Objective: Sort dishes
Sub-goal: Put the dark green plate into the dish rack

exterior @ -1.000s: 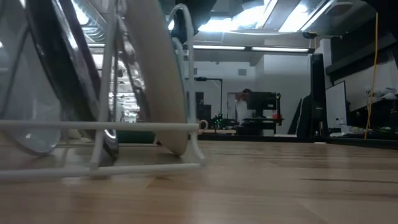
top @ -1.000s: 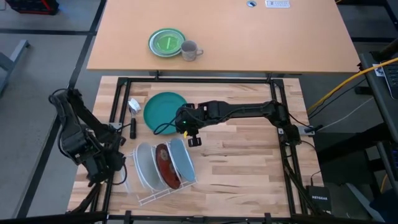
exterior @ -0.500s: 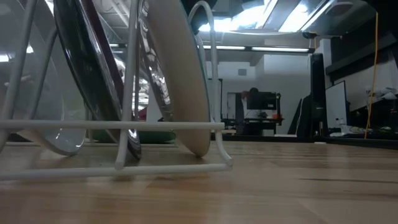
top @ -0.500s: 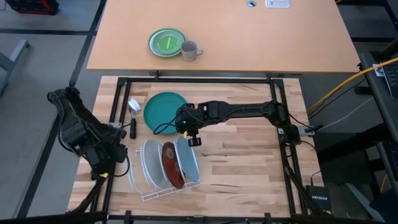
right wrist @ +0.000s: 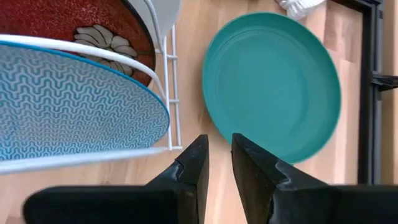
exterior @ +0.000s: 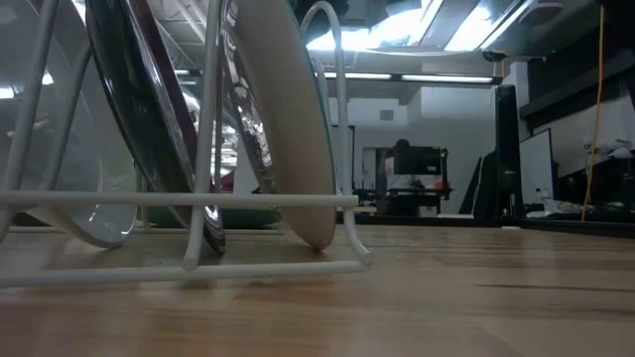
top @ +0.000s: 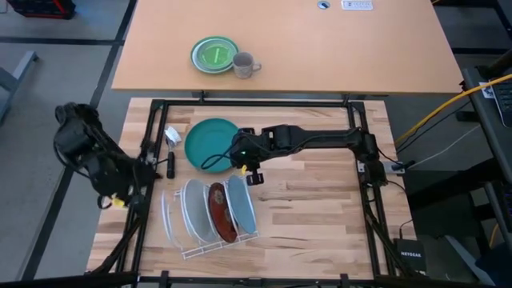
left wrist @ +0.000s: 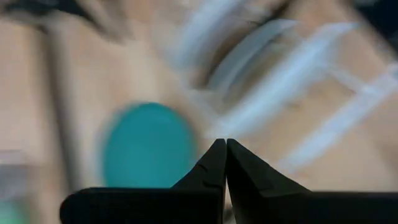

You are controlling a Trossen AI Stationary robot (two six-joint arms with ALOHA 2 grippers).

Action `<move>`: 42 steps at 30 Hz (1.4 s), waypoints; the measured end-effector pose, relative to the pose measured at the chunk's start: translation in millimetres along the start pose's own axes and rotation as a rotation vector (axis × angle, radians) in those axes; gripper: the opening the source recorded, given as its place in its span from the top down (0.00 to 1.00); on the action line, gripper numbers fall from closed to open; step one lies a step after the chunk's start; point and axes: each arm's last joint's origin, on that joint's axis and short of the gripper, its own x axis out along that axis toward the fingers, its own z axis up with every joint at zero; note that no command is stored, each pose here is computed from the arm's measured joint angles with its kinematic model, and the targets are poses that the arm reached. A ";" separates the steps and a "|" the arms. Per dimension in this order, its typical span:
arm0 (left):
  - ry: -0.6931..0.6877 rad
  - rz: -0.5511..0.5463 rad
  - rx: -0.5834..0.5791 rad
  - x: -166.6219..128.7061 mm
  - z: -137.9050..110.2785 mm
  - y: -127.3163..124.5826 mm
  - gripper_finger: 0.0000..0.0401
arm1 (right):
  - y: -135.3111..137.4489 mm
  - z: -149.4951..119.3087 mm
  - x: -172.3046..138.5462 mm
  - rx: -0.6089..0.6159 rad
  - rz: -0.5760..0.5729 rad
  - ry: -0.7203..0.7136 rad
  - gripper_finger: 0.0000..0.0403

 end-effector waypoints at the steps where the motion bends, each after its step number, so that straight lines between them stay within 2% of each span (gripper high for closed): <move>1: -0.020 0.078 0.022 -1.9 -2.0 5.6 0.99 | -0.3 0.2 -1.7 0.000 -0.002 -0.004 0.82; 3: -0.034 0.210 0.063 -4.5 -4.9 15.0 0.99 | -1.2 -0.2 -8.4 0.000 -0.013 -0.007 0.82; 5: -0.027 0.282 0.067 -5.3 -6.9 21.8 0.99 | -1.8 -0.5 -13.5 0.001 -0.020 -0.009 0.82; 10: 0.026 0.344 -0.010 0.1 -8.6 32.7 0.95 | -2.4 -1.4 -19.3 0.001 -0.023 -0.008 0.82; 13: 0.072 0.381 -0.059 6.5 -10.9 38.4 0.88 | -2.4 -1.6 -21.1 0.001 -0.023 -0.009 0.82; 18: 0.186 0.421 -0.054 21.6 -16.6 46.8 0.72 | -2.0 -3.1 -21.7 -0.001 -0.018 0.005 0.82; 21: 0.272 0.380 -0.057 35.2 -22.8 50.5 0.67 | -1.6 -3.7 -21.7 -0.001 -0.008 0.009 0.82; 27: 0.411 0.149 0.024 76.2 -38.6 51.8 0.66 | -1.0 -5.6 -21.5 -0.003 -0.001 0.029 0.82; 31: 0.427 0.124 0.093 103.4 -46.3 56.5 0.67 | -1.0 -5.7 -21.5 -0.002 -0.001 0.030 0.82; 36: 0.415 0.016 0.071 129.5 -60.7 62.4 0.67 | -1.0 -5.8 -21.3 -0.002 -0.001 0.031 0.82; 42: 0.503 -0.014 0.094 152.5 -86.4 67.9 0.67 | -0.8 -6.2 -21.2 -0.001 0.001 0.036 0.82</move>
